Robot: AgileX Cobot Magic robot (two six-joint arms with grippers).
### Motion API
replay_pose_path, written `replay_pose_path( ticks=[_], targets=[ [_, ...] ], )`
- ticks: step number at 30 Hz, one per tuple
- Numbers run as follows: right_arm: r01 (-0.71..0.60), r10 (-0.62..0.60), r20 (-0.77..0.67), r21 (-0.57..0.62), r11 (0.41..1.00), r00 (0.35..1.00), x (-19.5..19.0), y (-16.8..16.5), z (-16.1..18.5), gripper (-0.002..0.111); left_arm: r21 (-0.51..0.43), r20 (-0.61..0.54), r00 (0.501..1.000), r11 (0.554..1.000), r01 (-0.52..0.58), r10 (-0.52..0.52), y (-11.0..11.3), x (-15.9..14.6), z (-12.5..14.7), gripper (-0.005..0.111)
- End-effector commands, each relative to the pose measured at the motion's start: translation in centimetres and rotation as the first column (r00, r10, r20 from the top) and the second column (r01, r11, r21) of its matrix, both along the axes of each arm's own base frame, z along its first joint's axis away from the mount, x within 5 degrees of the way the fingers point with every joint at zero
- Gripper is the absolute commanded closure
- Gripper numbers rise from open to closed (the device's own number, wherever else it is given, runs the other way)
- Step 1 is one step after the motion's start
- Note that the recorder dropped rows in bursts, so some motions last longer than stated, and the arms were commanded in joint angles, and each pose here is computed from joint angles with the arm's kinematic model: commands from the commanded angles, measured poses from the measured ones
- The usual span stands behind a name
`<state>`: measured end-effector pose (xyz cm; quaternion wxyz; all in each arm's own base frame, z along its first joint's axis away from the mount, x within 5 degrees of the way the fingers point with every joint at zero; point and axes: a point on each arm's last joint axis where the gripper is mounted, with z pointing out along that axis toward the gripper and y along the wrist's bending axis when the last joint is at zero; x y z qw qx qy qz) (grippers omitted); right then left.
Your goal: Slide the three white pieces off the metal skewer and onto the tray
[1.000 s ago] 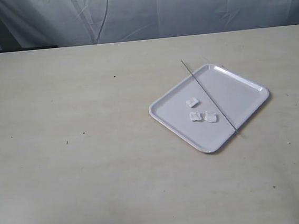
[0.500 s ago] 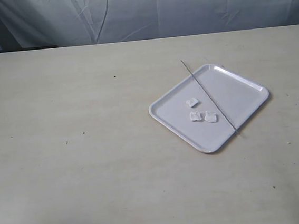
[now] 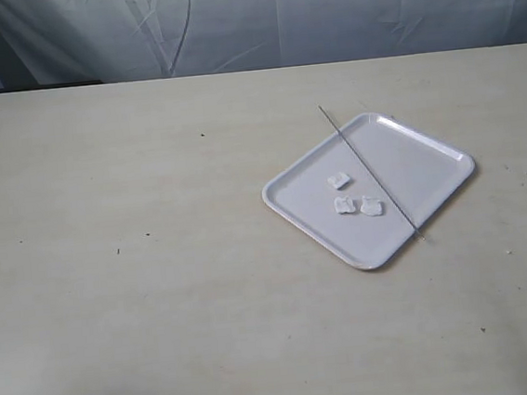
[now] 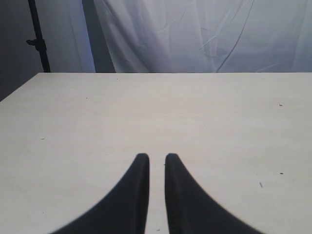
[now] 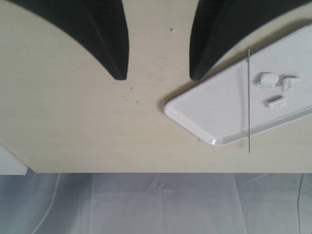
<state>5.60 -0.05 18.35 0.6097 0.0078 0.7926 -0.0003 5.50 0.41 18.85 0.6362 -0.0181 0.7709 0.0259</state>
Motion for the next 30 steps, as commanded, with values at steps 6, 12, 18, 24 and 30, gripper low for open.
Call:
replay_pose_path(
  ticks=[6, 12, 18, 24, 30],
  targets=[
    [-0.003, 0.003, 0.007, 0.000, 1.000, 1.000, -0.01, 0.02, 0.00, 0.069, 0.010, 0.009, 1.000, 1.000, 0.006, -0.006, -0.14, -0.01, 0.03, 0.094],
    [-0.003, 0.003, 0.007, 0.000, 1.000, 1.000, -0.01, 0.02, 0.00, 0.069, -0.016, 0.008, 1.000, 1.000, 0.001, -0.001, -0.14, -0.01, 0.02, 0.094],
    [-0.003, 0.003, 0.007, 0.002, 1.000, 1.000, -0.01, 0.02, 0.00, 0.076, -0.041, 0.010, 1.000, 0.999, -0.005, 0.005, -0.13, -0.01, 0.02, 0.094],
    [-0.003, 0.003, 0.007, 0.000, 1.000, 1.000, -0.01, 0.02, 0.00, 0.108, -0.040, 0.010, 1.000, 0.999, -0.019, 0.019, -0.05, -0.01, 0.02, 0.094],
    [-0.003, 0.003, 0.007, 0.002, 1.000, 1.000, -0.01, 0.02, 0.00, 0.108, -0.029, 0.011, 1.000, 0.999, -0.029, 0.029, 0.03, -0.02, 0.03, 0.094]
  ],
)
